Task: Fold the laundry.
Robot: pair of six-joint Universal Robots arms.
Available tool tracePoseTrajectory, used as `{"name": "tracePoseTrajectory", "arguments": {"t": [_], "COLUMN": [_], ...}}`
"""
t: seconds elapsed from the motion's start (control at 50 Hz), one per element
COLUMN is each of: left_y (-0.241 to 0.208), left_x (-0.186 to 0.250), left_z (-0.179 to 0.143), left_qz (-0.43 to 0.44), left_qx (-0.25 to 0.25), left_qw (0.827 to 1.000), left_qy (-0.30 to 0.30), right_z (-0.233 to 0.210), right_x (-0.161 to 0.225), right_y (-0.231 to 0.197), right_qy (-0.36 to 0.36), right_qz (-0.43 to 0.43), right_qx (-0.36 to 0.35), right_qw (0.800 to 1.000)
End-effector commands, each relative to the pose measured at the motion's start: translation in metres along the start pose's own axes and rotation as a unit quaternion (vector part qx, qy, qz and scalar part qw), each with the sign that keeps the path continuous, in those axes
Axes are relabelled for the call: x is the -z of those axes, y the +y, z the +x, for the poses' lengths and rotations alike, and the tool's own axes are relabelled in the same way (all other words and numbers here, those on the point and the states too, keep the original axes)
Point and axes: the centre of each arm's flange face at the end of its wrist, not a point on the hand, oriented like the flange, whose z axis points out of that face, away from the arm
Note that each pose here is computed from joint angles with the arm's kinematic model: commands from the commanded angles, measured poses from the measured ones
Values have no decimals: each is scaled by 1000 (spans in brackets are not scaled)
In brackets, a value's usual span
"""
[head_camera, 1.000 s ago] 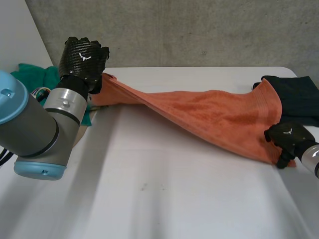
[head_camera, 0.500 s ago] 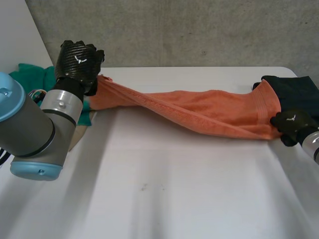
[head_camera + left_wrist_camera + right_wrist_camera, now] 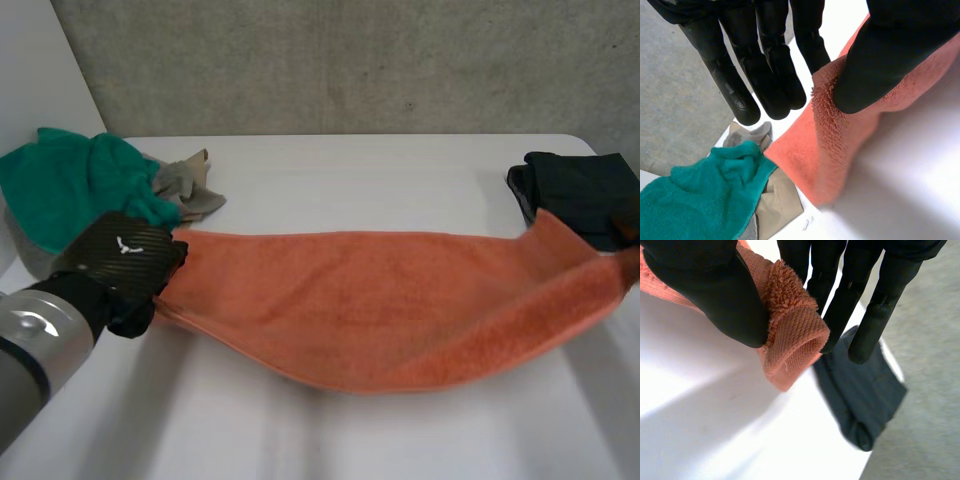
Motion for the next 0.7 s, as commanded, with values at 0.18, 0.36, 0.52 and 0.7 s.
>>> {"name": "tracePoseTrajectory", "arguments": {"t": [0.18, 0.36, 0.52, 0.7], "left_y": [9, -118, -128, -56], "left_x": [-158, -183, -176, -202], "left_z": [-25, -128, -137, -87], "left_qz": [77, 358, 422, 289], "left_qx": [-56, -41, -9, -5], "left_qw": [989, 864, 811, 900], "left_qy": [-109, -351, -405, -326], "right_z": [7, 84, 97, 53], "right_x": [-101, -109, -111, -160], "right_y": [-9, -88, -109, -69], "right_qy": [51, 263, 309, 229], "right_qz": [9, 298, 423, 320], "right_qx": [-49, -117, -143, -177], "right_qw": [997, 910, 840, 902]}}
